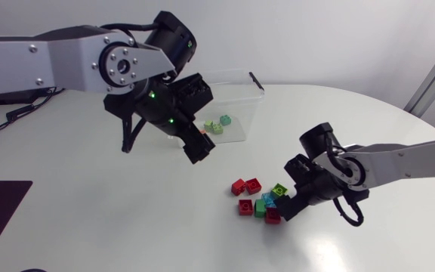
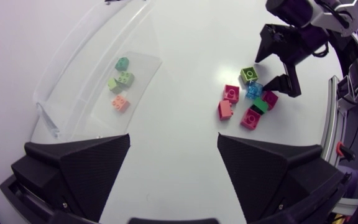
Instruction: Place the duplo bricks in the container
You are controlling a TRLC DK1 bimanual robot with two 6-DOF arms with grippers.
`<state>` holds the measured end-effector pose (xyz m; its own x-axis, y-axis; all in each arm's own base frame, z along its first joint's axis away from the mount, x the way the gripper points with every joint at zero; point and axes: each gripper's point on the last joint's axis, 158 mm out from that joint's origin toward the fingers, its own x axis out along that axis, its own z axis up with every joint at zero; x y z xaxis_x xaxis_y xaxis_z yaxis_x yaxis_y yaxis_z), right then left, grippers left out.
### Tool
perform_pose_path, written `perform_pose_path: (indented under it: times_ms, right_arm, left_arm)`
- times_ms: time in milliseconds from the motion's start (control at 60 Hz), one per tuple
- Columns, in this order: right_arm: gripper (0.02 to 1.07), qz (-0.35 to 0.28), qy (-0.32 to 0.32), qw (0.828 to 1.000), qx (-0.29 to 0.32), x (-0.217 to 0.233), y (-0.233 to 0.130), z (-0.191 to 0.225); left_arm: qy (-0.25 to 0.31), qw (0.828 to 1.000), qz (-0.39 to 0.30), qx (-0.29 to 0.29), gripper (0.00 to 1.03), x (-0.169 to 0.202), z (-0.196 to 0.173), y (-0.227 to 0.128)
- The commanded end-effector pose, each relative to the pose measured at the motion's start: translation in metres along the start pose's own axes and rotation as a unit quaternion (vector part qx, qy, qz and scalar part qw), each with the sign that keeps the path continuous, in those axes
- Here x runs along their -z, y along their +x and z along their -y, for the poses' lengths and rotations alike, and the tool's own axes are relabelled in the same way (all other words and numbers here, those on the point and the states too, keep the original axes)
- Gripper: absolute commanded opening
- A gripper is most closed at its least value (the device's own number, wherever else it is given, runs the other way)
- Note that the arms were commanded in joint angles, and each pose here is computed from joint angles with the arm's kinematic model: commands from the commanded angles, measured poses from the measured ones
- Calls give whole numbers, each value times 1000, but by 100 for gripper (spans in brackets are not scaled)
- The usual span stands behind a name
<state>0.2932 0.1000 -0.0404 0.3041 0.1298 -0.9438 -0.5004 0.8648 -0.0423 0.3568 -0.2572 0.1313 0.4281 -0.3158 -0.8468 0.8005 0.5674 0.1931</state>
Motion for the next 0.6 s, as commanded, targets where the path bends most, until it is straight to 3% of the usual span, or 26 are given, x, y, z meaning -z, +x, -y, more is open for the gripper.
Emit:
perform_pose_path:
  times_ms: [0, 200, 350, 450, 583]
  right_arm:
    - [102, 2, -7, 1000, 3, -13, 8, -1]
    - [101, 10, -14, 1000, 1, -28, 11, -3]
    - [87, 7, -15, 1000, 2, -31, 15, -2]
    - [70, 8, -20, 1000, 3, -31, 15, -2]
    - [30, 10, -30, 999, 8, -29, 15, -1]
  left_arm:
    - [34, 999, -17, 13, 98, 15, 17, 2]
    - [69, 995, -53, 49, 98, 41, 42, 25]
    - [81, 993, -55, 66, 98, 45, 56, 42]
    - [86, 992, -57, 74, 98, 45, 63, 52]
    - [93, 990, -61, 82, 98, 44, 73, 66]
